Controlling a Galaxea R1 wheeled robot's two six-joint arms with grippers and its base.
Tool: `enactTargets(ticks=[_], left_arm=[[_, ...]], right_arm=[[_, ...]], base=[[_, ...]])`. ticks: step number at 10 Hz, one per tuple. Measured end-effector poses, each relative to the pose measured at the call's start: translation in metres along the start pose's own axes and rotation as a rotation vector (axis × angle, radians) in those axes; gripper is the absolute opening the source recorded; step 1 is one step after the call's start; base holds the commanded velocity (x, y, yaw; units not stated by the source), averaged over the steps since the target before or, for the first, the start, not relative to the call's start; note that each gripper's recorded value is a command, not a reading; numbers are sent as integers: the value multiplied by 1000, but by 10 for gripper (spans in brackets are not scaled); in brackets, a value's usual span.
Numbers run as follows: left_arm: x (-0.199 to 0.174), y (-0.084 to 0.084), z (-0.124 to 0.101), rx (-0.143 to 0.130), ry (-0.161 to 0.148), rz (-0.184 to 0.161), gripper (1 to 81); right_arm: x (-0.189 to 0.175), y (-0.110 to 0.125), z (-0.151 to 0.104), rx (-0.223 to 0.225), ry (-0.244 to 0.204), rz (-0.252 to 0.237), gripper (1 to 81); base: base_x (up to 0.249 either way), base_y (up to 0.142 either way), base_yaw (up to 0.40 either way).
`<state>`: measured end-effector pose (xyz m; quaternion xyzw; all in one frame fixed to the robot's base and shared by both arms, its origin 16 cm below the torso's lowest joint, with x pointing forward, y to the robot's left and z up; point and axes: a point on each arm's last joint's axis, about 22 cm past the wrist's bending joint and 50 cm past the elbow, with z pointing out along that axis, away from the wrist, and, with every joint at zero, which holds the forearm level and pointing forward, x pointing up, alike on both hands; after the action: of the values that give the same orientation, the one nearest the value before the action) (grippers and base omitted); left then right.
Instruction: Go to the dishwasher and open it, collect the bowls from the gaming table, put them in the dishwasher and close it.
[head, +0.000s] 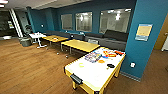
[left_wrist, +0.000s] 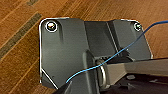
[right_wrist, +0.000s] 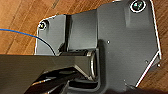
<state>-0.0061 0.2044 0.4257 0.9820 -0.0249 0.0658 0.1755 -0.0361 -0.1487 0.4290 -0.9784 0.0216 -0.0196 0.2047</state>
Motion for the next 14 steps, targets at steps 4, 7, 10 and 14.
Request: enactTargets(ticks=[4, 7, 10, 14], left_arm=[[-3, 2, 0, -2, -3, -2, 811], [-2, 1, 0, -1, -2, -1, 811], [-3, 1, 0, -2, -4, -2, 811], [-2, 0, 0, 0, -3, -1, 811]], right_arm=[[0, -2, 0, 2, -1, 0, 811], [-2, -2, 0, 2, -3, 1, 811], [-2, -2, 1, 3, -3, 1, 811], [-2, -5, 1, 6, -3, 1, 811]], base=[[142, 87, 0], [138, 97, 0], [139, 97, 0], [138, 97, 0]])
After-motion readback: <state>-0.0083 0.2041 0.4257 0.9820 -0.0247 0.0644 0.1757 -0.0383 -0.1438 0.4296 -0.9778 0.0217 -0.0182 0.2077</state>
